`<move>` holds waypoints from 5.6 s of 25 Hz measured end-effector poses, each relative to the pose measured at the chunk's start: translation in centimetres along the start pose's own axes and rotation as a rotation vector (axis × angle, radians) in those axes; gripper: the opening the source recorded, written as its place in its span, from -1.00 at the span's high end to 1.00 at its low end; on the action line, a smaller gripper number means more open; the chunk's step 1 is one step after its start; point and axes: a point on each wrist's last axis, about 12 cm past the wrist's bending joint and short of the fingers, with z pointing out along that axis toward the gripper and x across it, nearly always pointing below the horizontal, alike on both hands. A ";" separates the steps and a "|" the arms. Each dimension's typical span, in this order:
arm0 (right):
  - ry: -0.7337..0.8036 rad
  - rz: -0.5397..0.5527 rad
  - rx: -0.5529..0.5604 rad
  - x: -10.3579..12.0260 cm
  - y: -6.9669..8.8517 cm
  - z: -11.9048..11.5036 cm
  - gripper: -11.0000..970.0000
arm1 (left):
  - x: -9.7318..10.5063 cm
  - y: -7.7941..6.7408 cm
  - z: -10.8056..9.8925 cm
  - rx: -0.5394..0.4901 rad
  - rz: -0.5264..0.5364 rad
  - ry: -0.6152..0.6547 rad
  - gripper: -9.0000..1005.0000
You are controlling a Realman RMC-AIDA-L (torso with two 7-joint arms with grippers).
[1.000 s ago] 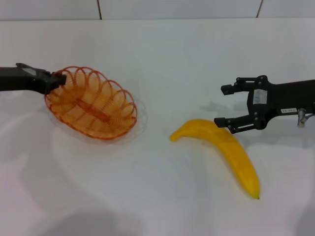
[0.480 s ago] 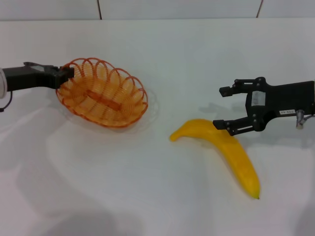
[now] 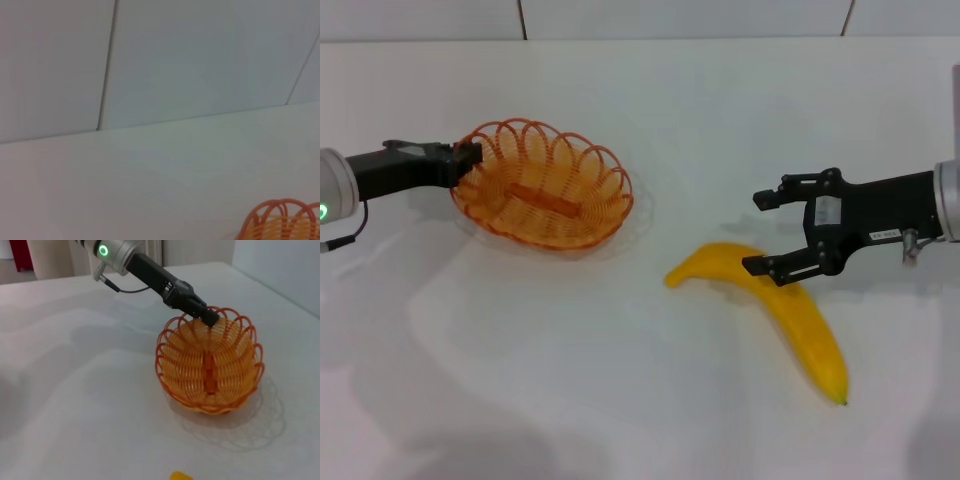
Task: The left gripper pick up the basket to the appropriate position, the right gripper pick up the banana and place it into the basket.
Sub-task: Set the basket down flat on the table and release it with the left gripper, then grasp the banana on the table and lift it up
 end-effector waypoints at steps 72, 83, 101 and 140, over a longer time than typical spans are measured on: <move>-0.032 0.014 -0.003 0.0 0.2 0.1 -0.84 | 3.8 -0.6 -1.8 -0.008 0.062 -0.168 -0.80; -0.043 0.041 -0.011 -0.5 0.3 0.3 -0.83 | 5.2 -1.2 -3.6 0.027 0.187 -0.252 -0.78; 0.115 0.013 0.074 -5.3 1.9 0.9 -0.83 | 6.0 -1.3 -5.0 0.008 0.193 -0.334 -0.78; 0.546 0.022 0.118 -6.6 1.9 6.2 -0.83 | 5.5 -1.3 -4.7 0.016 0.200 -0.331 -0.78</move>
